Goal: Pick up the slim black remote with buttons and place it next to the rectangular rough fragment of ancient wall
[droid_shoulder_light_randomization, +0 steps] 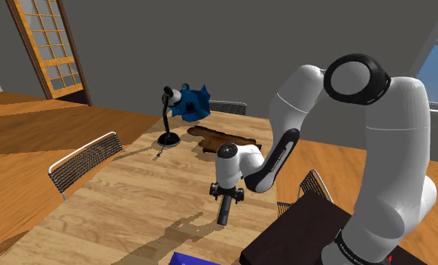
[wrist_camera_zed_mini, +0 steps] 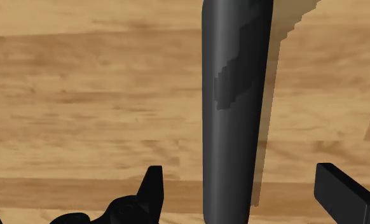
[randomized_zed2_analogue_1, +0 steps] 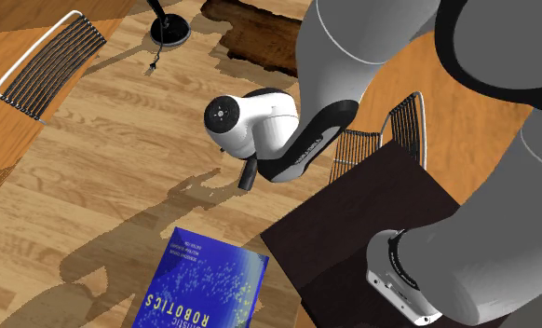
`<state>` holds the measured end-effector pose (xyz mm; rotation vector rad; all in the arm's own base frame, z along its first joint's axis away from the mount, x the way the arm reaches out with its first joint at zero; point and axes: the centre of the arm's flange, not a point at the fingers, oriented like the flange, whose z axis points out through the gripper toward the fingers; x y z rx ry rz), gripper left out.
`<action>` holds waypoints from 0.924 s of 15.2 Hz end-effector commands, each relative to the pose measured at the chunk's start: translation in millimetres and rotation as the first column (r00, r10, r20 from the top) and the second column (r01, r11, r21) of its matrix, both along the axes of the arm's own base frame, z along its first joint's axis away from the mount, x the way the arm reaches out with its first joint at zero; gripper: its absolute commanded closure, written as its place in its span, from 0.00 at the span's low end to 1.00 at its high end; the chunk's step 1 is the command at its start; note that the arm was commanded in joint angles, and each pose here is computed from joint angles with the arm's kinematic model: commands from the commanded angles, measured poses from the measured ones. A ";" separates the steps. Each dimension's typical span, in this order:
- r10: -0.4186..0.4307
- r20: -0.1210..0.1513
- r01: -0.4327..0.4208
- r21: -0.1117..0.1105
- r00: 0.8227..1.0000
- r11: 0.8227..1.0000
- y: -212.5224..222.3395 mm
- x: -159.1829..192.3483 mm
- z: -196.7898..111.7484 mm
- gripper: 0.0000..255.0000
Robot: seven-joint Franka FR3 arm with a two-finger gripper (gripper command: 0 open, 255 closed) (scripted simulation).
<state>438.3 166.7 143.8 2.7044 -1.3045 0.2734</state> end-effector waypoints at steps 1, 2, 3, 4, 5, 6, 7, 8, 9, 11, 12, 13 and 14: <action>-0.015 0.006 0.015 -0.004 1.000 1.000 -1.1 3.7 -11.8 0.00; -0.015 0.006 0.015 -0.004 1.000 1.000 -2.1 4.2 -17.0 0.00; -0.015 0.006 0.015 -0.004 1.000 1.000 -3.2 4.8 -22.1 0.00; -0.015 0.006 0.015 -0.004 1.000 1.000 -4.2 5.4 -27.3 0.00; -0.015 0.006 0.015 -0.004 1.000 1.000 -5.2 6.0 -32.4 0.00; -0.015 0.006 0.015 -0.004 1.000 1.000 -6.3 6.6 -37.6 0.00; -0.015 0.006 0.015 -0.004 1.000 1.000 -6.9 6.9 -40.5 0.00; -0.015 0.006 0.015 -0.004 1.000 1.000 -6.9 6.9 -40.5 0.00; -0.015 0.006 0.015 -0.004 1.000 1.000 -6.9 6.9 -40.5 0.00; -0.015 0.006 0.015 -0.004 1.000 1.000 -6.9 6.9 -40.5 0.00; -0.015 0.006 0.015 -0.004 1.000 1.000 -6.9 6.9 -40.5 0.00; -0.015 0.006 0.015 -0.004 1.000 1.000 -6.9 6.9 -40.5 0.00; -0.015 0.006 0.015 -0.004 1.000 1.000 -6.9 6.9 -40.5 0.00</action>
